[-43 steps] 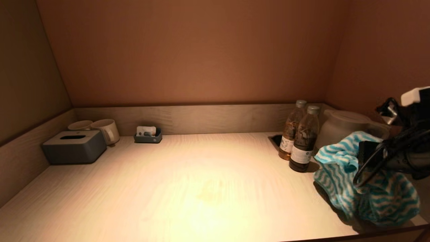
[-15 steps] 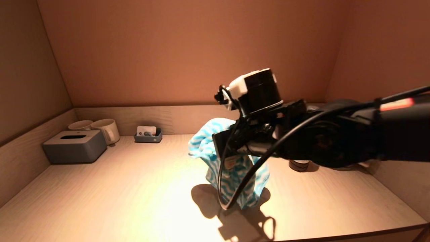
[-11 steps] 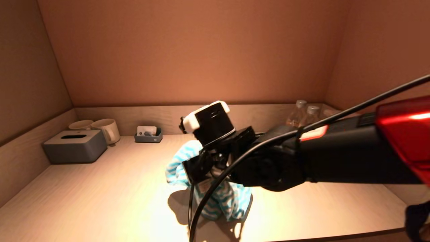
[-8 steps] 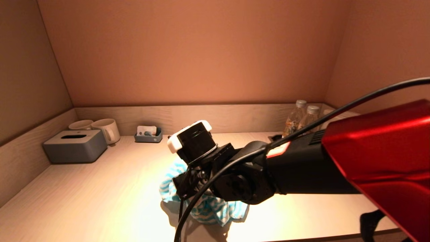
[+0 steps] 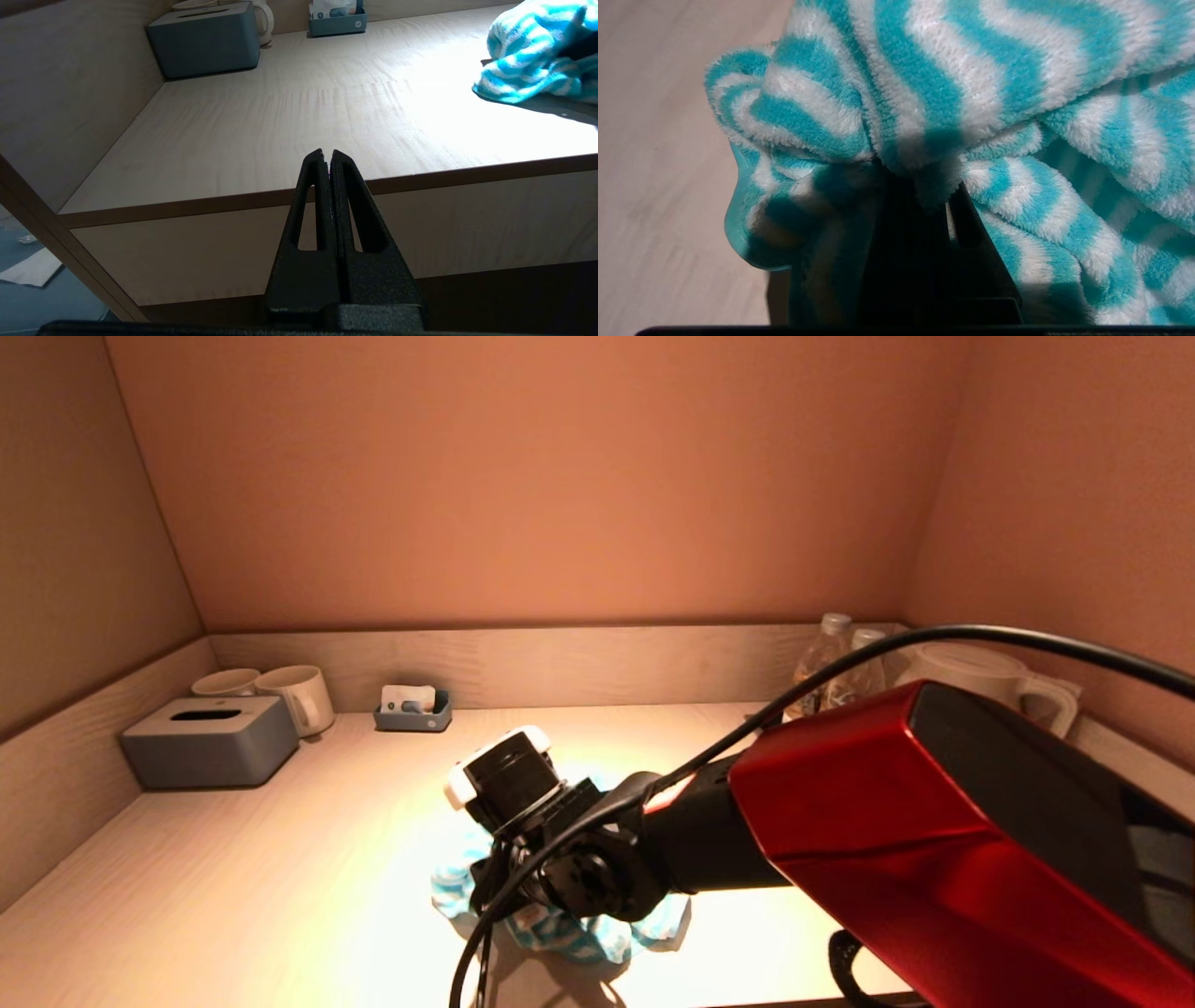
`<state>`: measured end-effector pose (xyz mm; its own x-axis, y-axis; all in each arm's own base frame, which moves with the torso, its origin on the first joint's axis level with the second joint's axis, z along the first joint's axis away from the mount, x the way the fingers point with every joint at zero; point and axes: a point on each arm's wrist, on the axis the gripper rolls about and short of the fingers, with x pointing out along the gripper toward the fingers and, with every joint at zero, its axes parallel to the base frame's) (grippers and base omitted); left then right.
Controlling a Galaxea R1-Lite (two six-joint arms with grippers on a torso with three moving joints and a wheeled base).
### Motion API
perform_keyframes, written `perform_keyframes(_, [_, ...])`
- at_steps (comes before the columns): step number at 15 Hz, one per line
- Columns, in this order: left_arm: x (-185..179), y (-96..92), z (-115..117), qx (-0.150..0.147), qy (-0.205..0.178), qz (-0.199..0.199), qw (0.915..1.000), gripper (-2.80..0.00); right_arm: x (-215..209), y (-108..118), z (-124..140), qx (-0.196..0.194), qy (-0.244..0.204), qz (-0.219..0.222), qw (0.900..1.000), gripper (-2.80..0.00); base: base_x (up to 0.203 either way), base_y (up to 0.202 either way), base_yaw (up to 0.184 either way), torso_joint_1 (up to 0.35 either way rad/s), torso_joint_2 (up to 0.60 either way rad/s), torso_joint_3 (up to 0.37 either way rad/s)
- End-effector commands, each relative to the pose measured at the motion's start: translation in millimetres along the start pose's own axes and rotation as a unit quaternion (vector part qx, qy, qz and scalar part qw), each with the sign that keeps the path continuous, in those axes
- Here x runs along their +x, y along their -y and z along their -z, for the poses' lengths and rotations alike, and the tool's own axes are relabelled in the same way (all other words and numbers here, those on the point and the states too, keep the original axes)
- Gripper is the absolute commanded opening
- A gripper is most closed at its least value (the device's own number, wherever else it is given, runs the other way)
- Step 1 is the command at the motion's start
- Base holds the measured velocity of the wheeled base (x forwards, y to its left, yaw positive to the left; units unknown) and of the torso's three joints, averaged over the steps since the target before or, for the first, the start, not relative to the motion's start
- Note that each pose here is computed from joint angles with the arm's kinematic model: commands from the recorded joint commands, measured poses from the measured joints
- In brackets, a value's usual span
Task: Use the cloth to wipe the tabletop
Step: Sweep the stains on the table
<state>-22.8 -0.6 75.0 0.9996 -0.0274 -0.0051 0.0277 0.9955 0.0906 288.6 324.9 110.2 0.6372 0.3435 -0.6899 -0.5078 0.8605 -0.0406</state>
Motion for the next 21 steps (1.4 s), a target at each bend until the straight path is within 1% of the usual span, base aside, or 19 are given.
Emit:
perform_keyframes(1, [0,0.0,0,0.001,0.001,0.000,1.0000,-2.80,26,16,-3,0.026,-0.001,0.037,0.999,-2.80,0.000,0.000,0.000,0.000,0.00,0.000])
perform_keyframes(3, [0,0.0,0,0.001,0.001,0.000,1.0000,-2.80,33,45,-8,0.055,-0.001,0.067,0.996,-2.80,0.000,0.000,0.000,0.000,0.00,0.000])
perform_keyframes(5, [0,0.0,0,0.000,0.000,0.000,1.0000,-2.80,30,76,-10,0.084,-0.003,0.096,0.992,-2.80,0.000,0.000,0.000,0.000,0.00,0.000])
perform_keyframes(7, [0,0.0,0,0.001,0.001,0.000,1.0000,-2.80,18,88,-9,0.100,-0.003,0.107,0.989,-2.80,0.000,0.000,0.000,0.000,0.00,0.000])
perform_keyframes(10, [0,0.0,0,0.001,0.001,0.000,1.0000,-2.80,-20,96,6,0.102,-0.014,0.112,0.988,-2.80,0.000,0.000,0.000,0.000,0.00,0.000])
perform_keyframes(11, [0,0.0,0,0.001,0.001,0.000,1.0000,-2.80,-36,91,12,0.096,-0.016,0.105,0.990,-2.80,0.000,0.000,0.000,0.000,0.00,0.000])
perform_keyframes(12, [0,0.0,0,0.001,0.001,0.000,1.0000,-2.80,-46,79,18,0.085,-0.019,0.093,0.992,-2.80,0.000,0.000,0.000,0.000,0.00,0.000])
perform_keyframes(15, [0,0.1,0,0.002,0.000,0.002,1.0000,-2.80,-60,23,30,0.042,-0.019,0.037,0.998,-2.80,0.000,0.000,0.000,0.000,0.00,0.000])
perform_keyframes(16, [0,0.0,0,0.001,0.000,0.000,1.0000,-2.80,-59,15,30,0.037,-0.018,0.029,0.999,-2.80,0.000,0.000,0.000,0.000,0.00,0.000])
perform_keyframes(18, [0,0.0,0,0.001,0.001,0.000,1.0000,-2.80,-51,-18,26,0.016,-0.008,0.001,1.000,-2.80,0.000,0.000,0.000,0.000,0.00,0.000])
perform_keyframes(20, [0,0.0,0,0.000,0.001,0.000,1.0000,-2.80,-36,-38,17,0.009,0.002,-0.010,1.000,-2.80,0.000,0.000,0.000,0.000,0.00,0.000])
perform_keyframes(21, [0,0.0,0,0.000,0.000,0.000,1.0000,-2.80,-28,-42,13,0.009,0.006,-0.011,1.000,-2.80,0.000,0.000,0.000,0.000,0.00,0.000])
